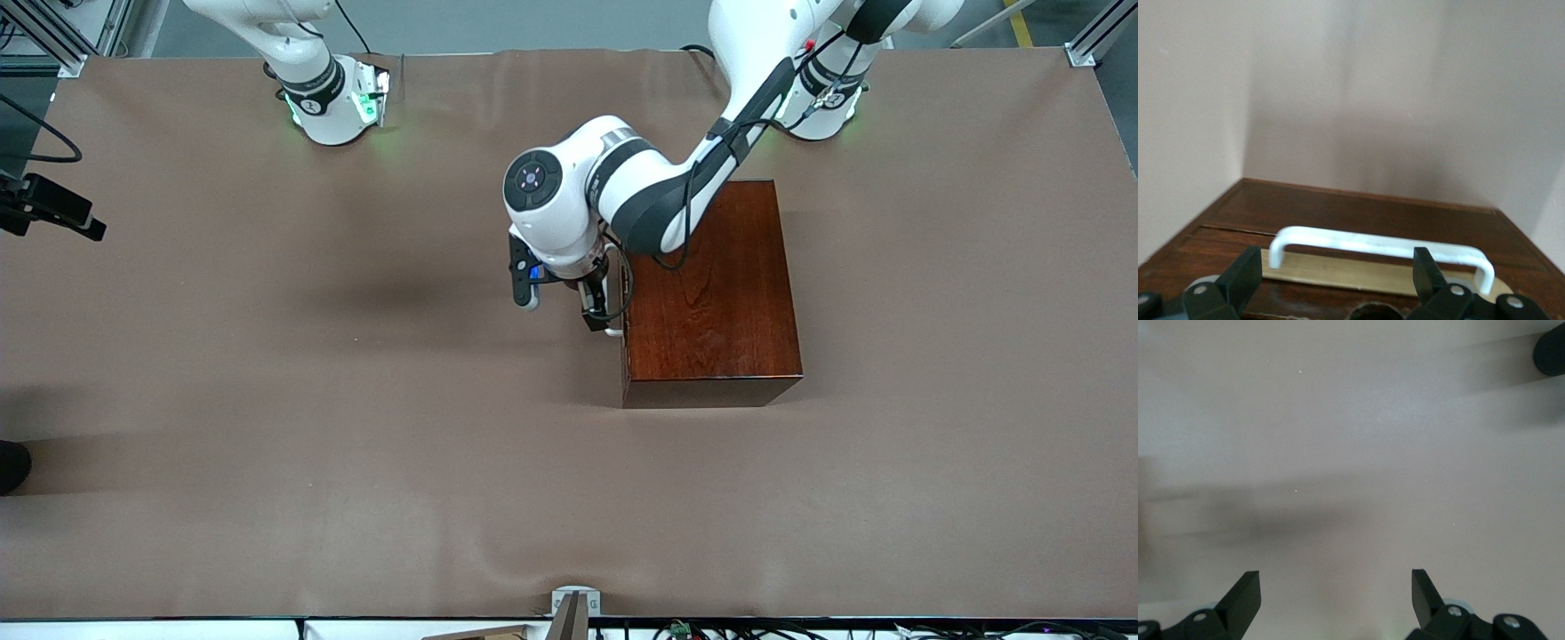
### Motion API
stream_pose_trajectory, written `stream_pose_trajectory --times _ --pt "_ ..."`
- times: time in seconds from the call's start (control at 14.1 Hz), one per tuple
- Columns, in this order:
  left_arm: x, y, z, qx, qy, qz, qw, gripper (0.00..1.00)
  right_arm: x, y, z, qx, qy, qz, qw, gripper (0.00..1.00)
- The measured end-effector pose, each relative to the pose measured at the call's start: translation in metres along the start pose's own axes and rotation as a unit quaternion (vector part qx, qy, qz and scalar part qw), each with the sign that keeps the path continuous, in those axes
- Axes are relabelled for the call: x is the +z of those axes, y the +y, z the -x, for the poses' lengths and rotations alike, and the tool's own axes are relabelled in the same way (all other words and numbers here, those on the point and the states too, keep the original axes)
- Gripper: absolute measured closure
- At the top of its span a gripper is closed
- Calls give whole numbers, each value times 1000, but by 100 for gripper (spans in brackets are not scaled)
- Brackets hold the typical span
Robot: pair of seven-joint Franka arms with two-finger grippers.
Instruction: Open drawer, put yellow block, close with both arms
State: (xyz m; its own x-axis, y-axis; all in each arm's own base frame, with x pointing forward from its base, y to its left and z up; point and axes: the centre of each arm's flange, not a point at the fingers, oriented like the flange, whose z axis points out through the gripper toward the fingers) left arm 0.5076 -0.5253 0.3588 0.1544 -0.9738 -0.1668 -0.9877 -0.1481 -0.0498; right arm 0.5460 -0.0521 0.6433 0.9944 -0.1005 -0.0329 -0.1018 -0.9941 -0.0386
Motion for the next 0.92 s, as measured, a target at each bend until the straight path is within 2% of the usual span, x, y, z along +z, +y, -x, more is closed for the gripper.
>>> stream_pose_trajectory --times 0.14,0.28,0.43,0.57,0.78,0.92 --pt "-34 -8 10 -45 23 -18 999 0 0 0 0 0 0 0 1000 0" --pt "-85 -26 40 -120 49 -37 991 0 2 0 0 0 -2 0 1000 0" --pt "-136 -60 105 -213 54 -35 975 0 4 -1 -1 -1 -4 0 1000 0" --pt "-170 -97 190 -290 48 -10 956 0 4 -1 -1 0 -5 0 1000 0" --pt "-192 -134 297 -372 47 30 927 0 4 0 -1 1 -4 0 1000 0" --pt "-197 -147 349 -411 48 50 909 0 4 1 -1 1 -4 0 1000 0"
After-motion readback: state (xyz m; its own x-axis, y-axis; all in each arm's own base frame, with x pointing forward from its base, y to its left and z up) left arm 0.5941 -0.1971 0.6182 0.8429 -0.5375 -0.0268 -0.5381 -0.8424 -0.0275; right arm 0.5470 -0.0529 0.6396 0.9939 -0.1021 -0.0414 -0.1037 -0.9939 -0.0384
